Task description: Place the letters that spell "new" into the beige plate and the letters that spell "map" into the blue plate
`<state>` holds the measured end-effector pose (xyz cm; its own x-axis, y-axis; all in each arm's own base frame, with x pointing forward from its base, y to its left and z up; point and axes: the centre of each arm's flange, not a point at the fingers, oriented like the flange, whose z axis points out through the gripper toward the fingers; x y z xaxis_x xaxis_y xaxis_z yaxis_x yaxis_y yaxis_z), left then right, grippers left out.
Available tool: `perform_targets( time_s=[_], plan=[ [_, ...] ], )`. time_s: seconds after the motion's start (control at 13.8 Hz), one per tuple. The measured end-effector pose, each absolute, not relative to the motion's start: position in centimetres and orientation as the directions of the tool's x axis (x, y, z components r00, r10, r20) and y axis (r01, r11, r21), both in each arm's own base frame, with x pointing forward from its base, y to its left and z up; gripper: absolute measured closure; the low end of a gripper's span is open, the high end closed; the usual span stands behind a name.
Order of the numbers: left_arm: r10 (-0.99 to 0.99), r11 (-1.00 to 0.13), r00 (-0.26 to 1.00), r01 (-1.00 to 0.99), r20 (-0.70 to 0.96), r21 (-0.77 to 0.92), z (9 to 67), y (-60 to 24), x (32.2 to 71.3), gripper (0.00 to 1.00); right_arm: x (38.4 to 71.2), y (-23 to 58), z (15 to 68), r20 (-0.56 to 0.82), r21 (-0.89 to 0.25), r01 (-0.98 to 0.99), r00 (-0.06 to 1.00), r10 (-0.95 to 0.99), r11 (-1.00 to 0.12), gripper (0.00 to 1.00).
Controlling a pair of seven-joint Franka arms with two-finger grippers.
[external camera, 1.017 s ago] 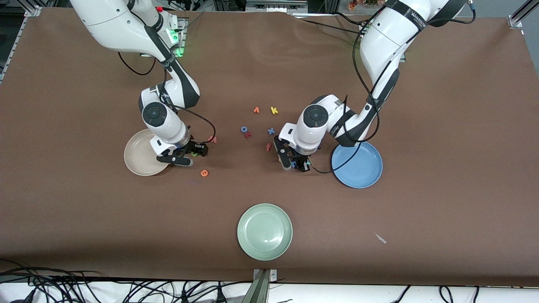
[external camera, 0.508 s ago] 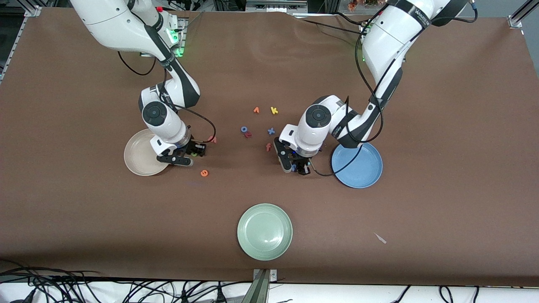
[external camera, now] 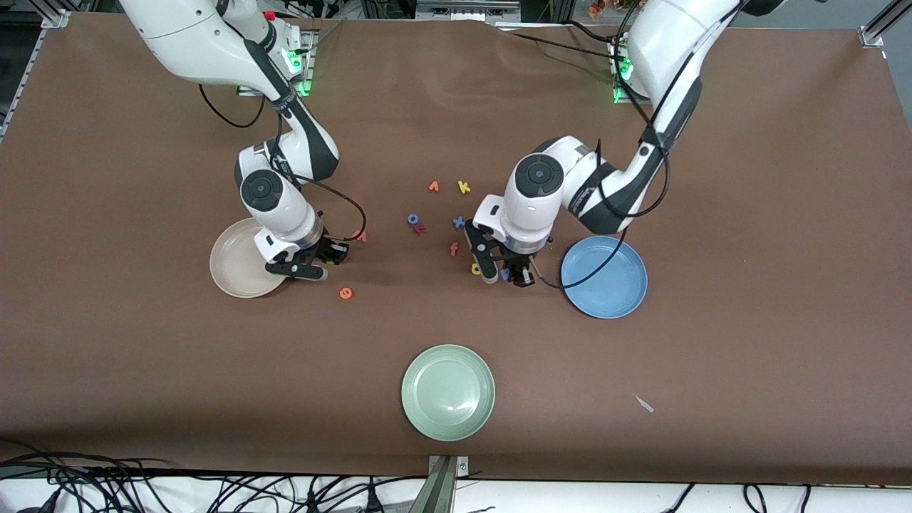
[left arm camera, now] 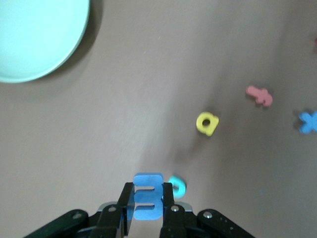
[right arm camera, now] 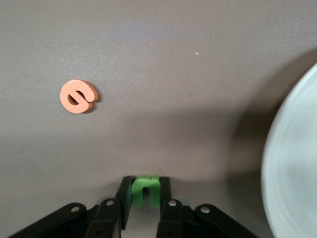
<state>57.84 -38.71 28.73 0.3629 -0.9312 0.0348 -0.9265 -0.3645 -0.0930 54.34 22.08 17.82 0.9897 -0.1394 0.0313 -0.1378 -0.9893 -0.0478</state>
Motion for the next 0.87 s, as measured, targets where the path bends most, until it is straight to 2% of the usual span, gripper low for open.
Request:
perform_targets(
  time_s=[0.36,0.65,0.87],
  plan=[
    [-0.867,-0.492,0.496,-0.867,-0.049,-0.081,30.8,-29.5,61.7,0.73,55.9,20.4,20.1,0.019,-0.011,-0.067,0.998,-0.067,-0.998,0.73],
    [-0.792,-0.602,0.605,-0.796,-0.086,-0.056,28.6,-20.4,64.5,0.73,57.1,16.6,22.0,0.005,0.029,0.033,0.999,0.033,-0.999,0.73],
    [-0.765,-0.635,0.63,-0.773,-0.134,-0.015,25.1,-18.6,63.8,0.73,57.4,13.3,23.0,-0.038,0.059,0.112,0.993,0.11,-0.992,0.72]
  ],
)
